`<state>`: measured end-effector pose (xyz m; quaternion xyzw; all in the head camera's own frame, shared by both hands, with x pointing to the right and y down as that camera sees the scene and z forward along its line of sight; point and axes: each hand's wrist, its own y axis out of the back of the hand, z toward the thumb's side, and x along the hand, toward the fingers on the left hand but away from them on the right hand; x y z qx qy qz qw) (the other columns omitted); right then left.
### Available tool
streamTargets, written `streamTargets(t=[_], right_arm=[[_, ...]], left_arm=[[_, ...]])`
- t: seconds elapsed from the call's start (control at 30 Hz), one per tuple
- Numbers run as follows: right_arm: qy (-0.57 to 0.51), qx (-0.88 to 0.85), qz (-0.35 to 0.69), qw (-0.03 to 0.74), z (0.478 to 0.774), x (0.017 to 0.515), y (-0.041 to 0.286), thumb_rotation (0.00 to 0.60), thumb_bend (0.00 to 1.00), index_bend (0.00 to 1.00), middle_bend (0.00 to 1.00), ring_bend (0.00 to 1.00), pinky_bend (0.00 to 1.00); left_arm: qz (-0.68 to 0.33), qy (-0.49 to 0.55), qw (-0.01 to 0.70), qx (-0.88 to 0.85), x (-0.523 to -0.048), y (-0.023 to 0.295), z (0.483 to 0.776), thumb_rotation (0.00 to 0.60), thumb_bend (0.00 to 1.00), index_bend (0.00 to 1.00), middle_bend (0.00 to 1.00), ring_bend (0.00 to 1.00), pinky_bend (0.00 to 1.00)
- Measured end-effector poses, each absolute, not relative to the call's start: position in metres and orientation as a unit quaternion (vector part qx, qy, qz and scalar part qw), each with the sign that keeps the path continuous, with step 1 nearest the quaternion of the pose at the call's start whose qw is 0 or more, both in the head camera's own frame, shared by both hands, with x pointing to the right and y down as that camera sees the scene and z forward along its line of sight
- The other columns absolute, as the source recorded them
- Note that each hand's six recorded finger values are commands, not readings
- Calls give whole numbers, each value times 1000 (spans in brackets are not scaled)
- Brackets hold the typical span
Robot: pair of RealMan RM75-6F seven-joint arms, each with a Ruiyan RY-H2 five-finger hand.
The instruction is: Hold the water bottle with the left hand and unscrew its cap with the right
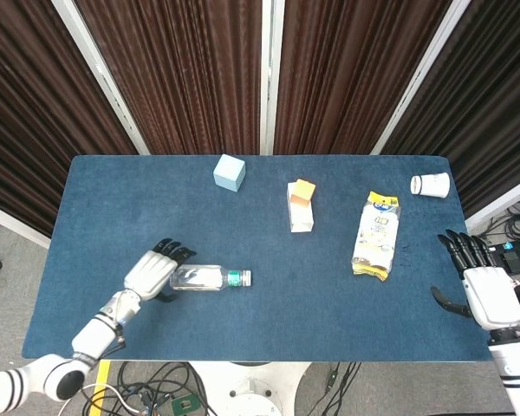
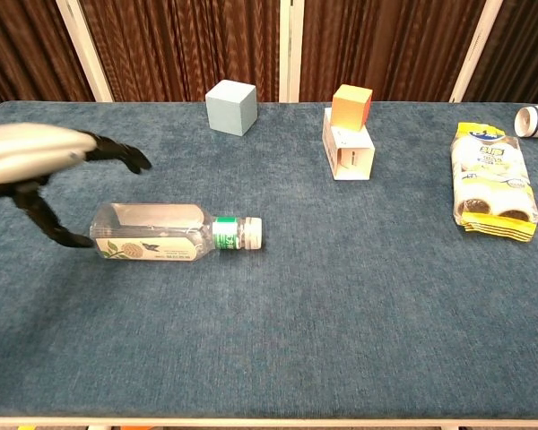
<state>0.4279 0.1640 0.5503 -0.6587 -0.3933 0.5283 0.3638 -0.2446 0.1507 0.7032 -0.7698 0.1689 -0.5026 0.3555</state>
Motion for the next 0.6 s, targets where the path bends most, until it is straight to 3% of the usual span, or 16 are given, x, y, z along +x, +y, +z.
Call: streamTargets(t=[0.17,0.4,0.6], right_arm=[[-392,-659,531,360,552,429,165,600,226,37,30,0,0],[-392,-659,533,359,553,431,166,600,226,37,30,0,0],[-392,-658,534,357,553,433,167,600,226,37,30,0,0]], left_arm=[[-514,163,341,-770,-225,156,726,600,146,180,162,84,169],[-520,185,331,-766,-212,156,739,600,149,263,283,214,338],[-523,189,327,-764,-211,155,742,600,152,278,300,234,370]])
